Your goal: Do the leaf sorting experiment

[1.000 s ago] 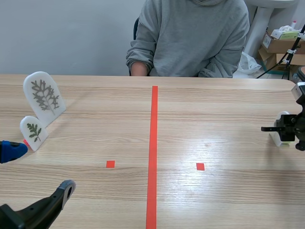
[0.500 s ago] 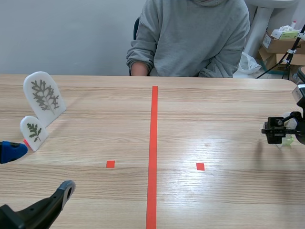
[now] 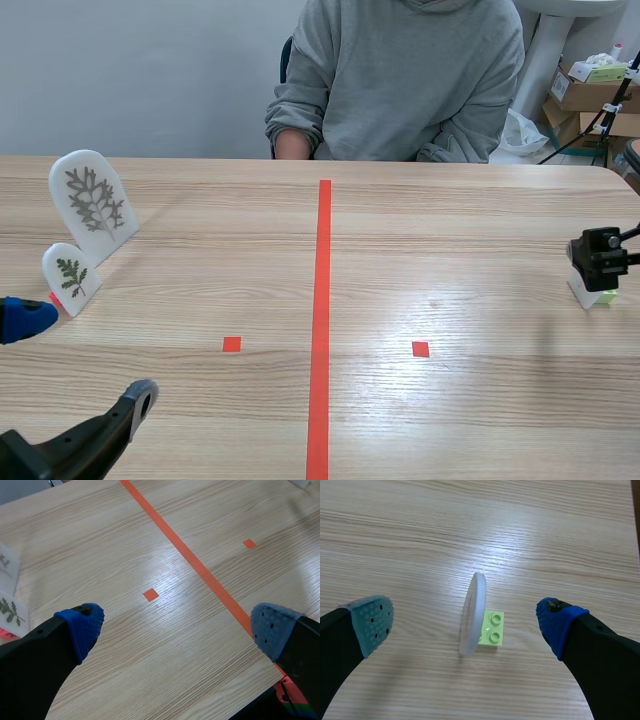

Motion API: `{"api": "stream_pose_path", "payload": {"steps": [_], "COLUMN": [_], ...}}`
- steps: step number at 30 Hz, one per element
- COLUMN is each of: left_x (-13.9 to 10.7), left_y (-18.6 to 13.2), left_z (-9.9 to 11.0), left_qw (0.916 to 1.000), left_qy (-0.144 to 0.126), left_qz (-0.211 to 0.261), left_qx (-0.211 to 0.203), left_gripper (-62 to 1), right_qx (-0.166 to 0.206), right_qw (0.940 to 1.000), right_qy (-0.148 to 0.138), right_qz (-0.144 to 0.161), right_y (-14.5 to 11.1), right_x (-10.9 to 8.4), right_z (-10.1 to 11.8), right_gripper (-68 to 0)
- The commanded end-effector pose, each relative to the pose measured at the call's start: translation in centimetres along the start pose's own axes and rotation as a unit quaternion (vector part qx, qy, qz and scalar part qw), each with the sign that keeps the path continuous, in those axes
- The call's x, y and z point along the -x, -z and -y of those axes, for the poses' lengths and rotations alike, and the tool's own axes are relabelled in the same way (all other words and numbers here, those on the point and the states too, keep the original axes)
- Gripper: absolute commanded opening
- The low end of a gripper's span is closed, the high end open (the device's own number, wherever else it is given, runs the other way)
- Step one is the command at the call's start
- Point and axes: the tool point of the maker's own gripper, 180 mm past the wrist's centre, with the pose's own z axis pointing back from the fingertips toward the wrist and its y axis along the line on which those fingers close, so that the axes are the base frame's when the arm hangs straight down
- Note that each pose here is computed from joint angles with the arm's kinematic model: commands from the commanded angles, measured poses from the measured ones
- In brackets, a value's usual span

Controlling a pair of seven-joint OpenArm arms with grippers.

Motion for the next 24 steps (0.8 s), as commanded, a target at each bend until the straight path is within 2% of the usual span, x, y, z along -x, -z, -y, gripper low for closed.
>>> {"api": "stream_pose_path", "payload": {"steps": [1,6,8,11,18,24], "left_x": [-0.6,-0.6,-0.6,-1.0,-1.6,-1.8], "left_y": [0.0,0.0,0.0,0.3,0.9,1.2], "left_z": [0.2,0.2,0.2,-0.1,-0.8,-1.1], "left_qw": [0.9999,0.9999,0.9999,0.9999,0.9997,0.9996], "left_qy": [-0.004,-0.004,-0.003,0.002,0.014,0.019], "left_qz": [0.011,0.011,0.012,0.017,0.020,0.019], "left_qx": [0.002,0.002,0.001,-0.001,-0.007,-0.010], "left_gripper": [1.4,1.4,1.4,1.4,1.4,1.4], "right_qx": [0.004,-0.031,-0.061,-0.089,-0.161,-0.201], "right_qw": [0.9999,0.9972,0.9936,0.9889,0.9768,0.9673], "right_qy": [-0.011,-0.061,-0.086,-0.108,-0.126,-0.131], "right_qz": [0.011,0.030,0.040,0.051,0.065,0.084], "right_y": [-1.5,-6.0,-7.8,-10.3,-14.6,-17.4], "right_x": [-0.1,0.0,-0.3,-0.7,-1.1,-2.1], "right_z": [0.5,-2.5,-4.6,-7.4,-13.7,-17.2], "right_gripper": [-9.0,-9.0,-9.0,-9.0,-9.0,-9.0]}}
